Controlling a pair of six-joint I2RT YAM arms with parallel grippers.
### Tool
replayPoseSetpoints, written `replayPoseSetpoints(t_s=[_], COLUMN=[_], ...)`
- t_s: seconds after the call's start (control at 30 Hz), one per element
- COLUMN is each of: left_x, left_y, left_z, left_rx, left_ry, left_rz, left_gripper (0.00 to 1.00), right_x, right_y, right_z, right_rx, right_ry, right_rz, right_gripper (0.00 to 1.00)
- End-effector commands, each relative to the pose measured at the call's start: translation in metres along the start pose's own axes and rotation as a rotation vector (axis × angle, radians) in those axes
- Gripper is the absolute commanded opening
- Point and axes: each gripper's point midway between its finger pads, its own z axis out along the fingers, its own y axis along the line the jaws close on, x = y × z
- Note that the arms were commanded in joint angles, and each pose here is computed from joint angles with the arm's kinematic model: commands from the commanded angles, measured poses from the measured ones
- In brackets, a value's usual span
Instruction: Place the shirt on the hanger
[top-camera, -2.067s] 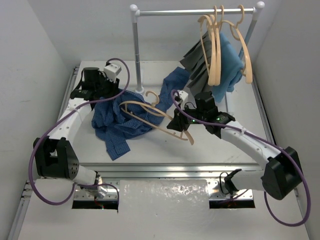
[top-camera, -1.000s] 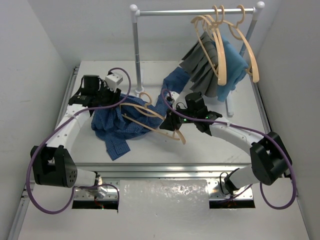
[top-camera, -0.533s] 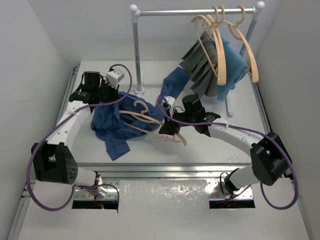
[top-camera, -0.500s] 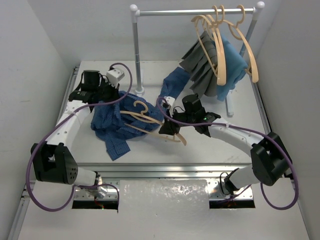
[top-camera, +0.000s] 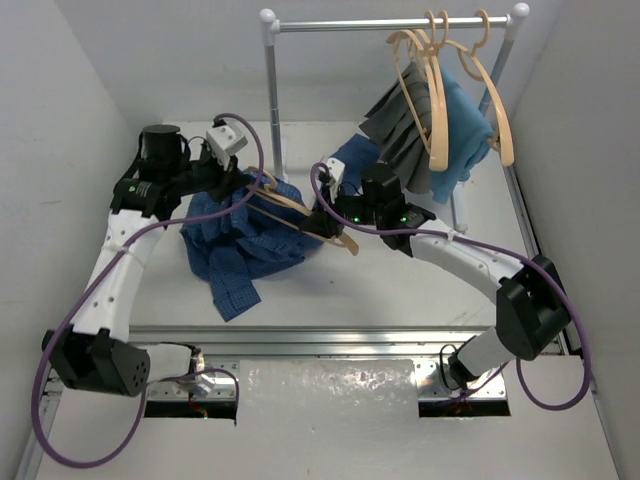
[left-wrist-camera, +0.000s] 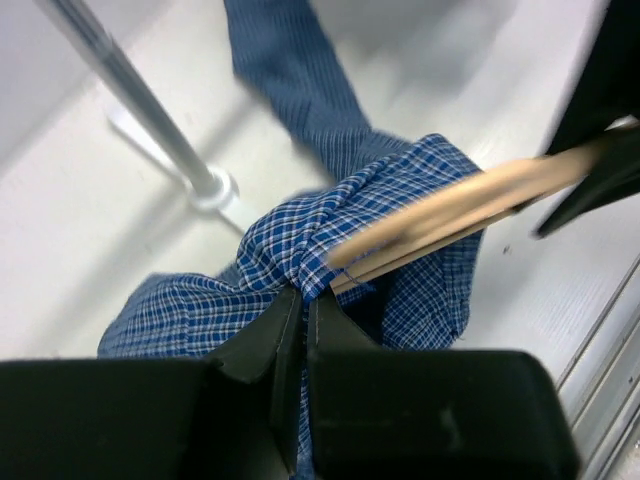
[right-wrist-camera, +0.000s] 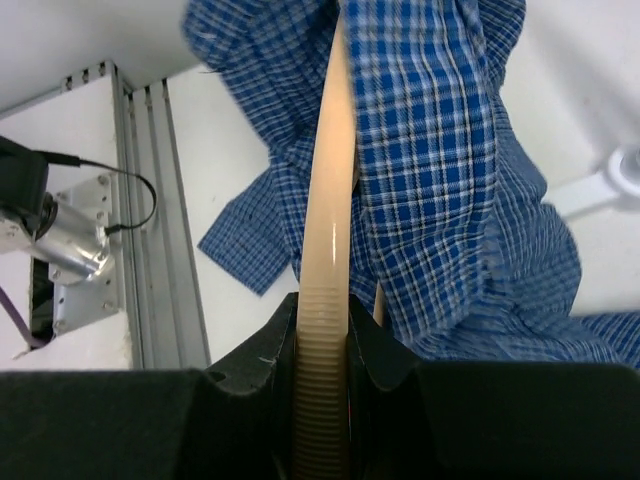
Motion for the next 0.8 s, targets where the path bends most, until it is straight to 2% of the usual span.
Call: replayPoseSetpoints(t_s=[0.0, 0.17, 0.23, 0.27, 0.37, 0.4, 0.43, 0.47, 0.53, 0.6, 0.63, 0.67, 0.77], left_x=[-0.07, -0.097, -0.092, -0.079, -0.036, -0.025, -0.014, -0.002, 0.01, 0.009, 0.004, 0.002, -0.001], left_y=[-0.026, -0.044, -0.05, -0.051, -0.046, -0.043, -0.038, -0.035, -0.021, -0.013, -0.006, -0.002, 0.023], left_z=[-0.037, -0.049, -0.048, -0.042, -0.023, -0.019, -0.015, -0.011, -0.011, -0.016, -0.025, -0.031, -0.06], left_rx=[0.018, 0.074, 0.099, 0.108, 0.102, 0.096, 0.07, 0.057, -0.012, -0.052, -0.083, -0.101, -0.208], left_ry=[-0.209, -0.265, -0.255, -0.226, -0.128, -0.1, -0.065, -0.033, 0.016, 0.025, 0.02, 0.016, 0.001], left_rz=[0.132, 0.132, 0.127, 0.109, 0.081, 0.075, 0.065, 0.062, 0.055, 0.064, 0.064, 0.073, 0.084], left_gripper=[0.0, 0.0, 0.0, 0.0, 0.28, 0.44, 0.51, 0.62, 0.69, 0.81, 0.82, 0.93, 0.94], right_x=[-0.062, -0.064, -0.061, -0.046, -0.028, -0.022, -0.013, -0.008, 0.005, 0.011, 0.014, 0.016, 0.019], right_y=[0.007, 0.009, 0.011, 0.01, 0.013, 0.013, 0.011, 0.011, 0.002, -0.007, -0.017, -0.022, -0.036], right_z=[0.003, 0.001, -0.003, -0.004, -0.005, -0.003, 0.002, 0.005, 0.013, 0.017, 0.021, 0.022, 0.025], right_rx=[-0.037, -0.037, -0.033, -0.025, -0.034, -0.042, -0.048, -0.06, -0.059, -0.056, -0.047, -0.041, -0.041], right_ry=[-0.164, -0.186, -0.198, -0.182, -0.169, -0.161, -0.144, -0.135, -0.113, -0.103, -0.098, -0.098, -0.103], right_rz=[-0.127, -0.127, -0.135, -0.12, -0.1, -0.088, -0.068, -0.048, -0.005, 0.027, 0.054, 0.066, 0.096], right_gripper=[0.0, 0.0, 0.0, 0.0, 0.0, 0.0, 0.0, 0.0, 0.0, 0.0, 0.0, 0.0, 0.0])
